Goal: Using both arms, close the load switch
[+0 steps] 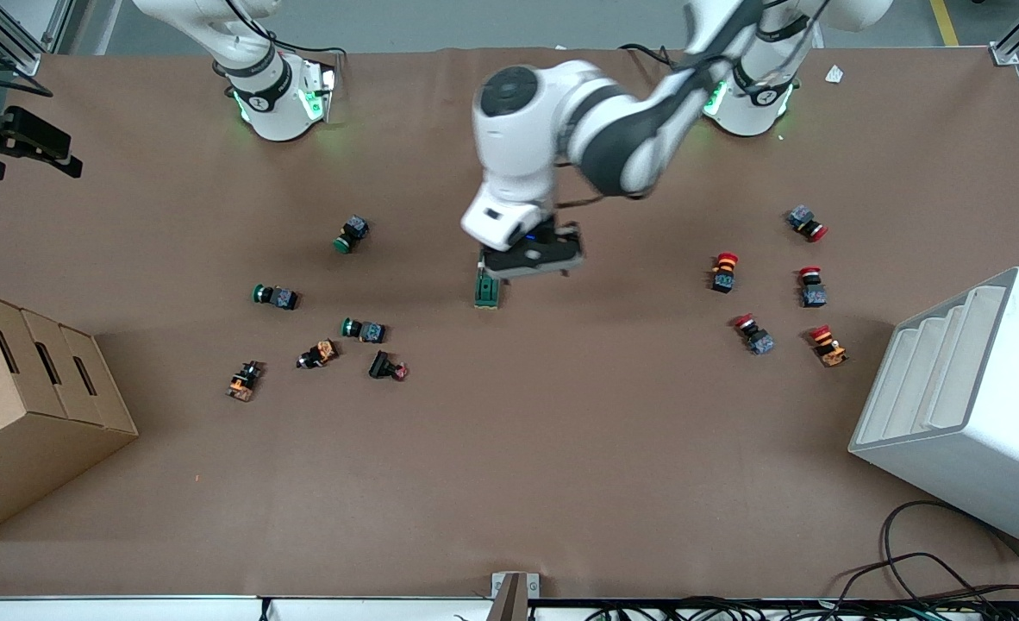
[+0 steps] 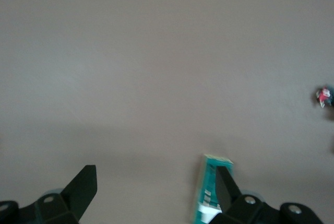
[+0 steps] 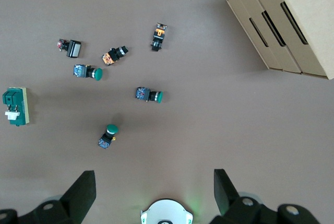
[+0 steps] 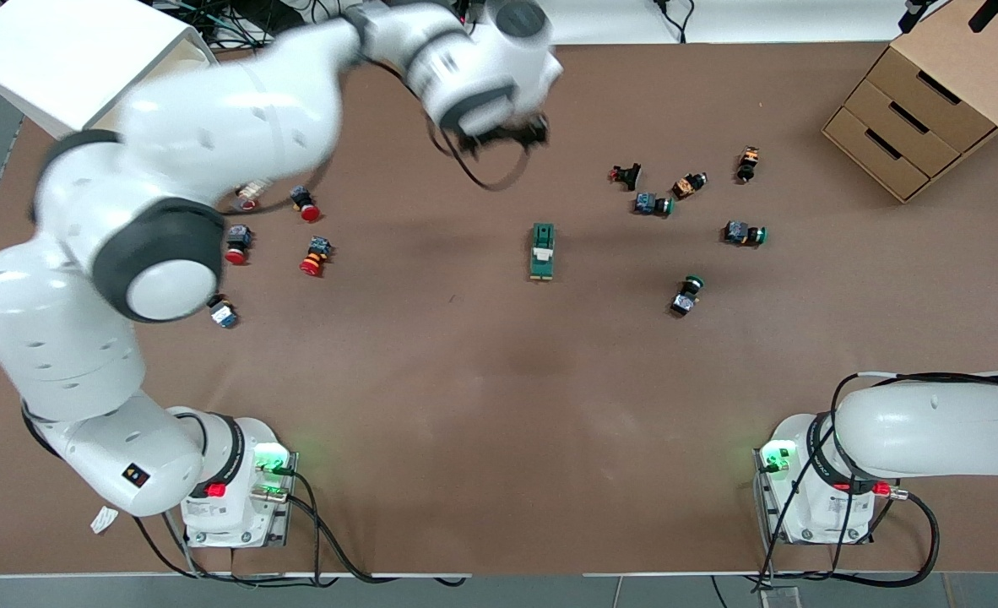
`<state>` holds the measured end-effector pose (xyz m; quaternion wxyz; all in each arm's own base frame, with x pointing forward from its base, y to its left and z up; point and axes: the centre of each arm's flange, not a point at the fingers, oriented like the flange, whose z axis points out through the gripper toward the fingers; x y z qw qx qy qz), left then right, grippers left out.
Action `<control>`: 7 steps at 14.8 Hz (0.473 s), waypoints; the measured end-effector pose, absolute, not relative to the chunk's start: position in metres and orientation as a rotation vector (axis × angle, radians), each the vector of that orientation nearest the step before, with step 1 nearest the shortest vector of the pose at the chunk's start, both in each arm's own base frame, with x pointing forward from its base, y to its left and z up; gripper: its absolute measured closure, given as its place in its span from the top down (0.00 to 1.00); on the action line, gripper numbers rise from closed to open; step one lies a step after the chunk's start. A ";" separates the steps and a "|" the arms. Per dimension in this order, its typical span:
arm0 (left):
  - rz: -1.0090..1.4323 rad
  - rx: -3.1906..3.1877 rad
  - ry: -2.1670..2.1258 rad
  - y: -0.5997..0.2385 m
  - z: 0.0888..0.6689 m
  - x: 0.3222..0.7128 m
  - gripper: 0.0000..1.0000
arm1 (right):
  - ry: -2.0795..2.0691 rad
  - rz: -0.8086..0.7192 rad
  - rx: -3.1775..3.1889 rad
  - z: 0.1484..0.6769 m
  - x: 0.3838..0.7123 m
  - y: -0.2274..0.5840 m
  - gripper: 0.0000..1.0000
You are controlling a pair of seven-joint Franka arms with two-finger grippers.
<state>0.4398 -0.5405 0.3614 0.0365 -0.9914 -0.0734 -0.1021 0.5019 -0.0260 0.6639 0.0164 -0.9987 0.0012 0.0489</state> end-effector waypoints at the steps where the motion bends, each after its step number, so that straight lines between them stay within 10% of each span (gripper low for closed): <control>1: -0.336 -3.029 -0.281 -0.563 0.340 0.414 1.00 | 0.010 0.158 -3.105 0.662 0.503 -0.028 1.00; 7: -0.708 -2.953 -0.421 -0.624 0.232 0.261 1.00 | 0.080 0.266 -3.094 0.599 0.545 -0.052 1.00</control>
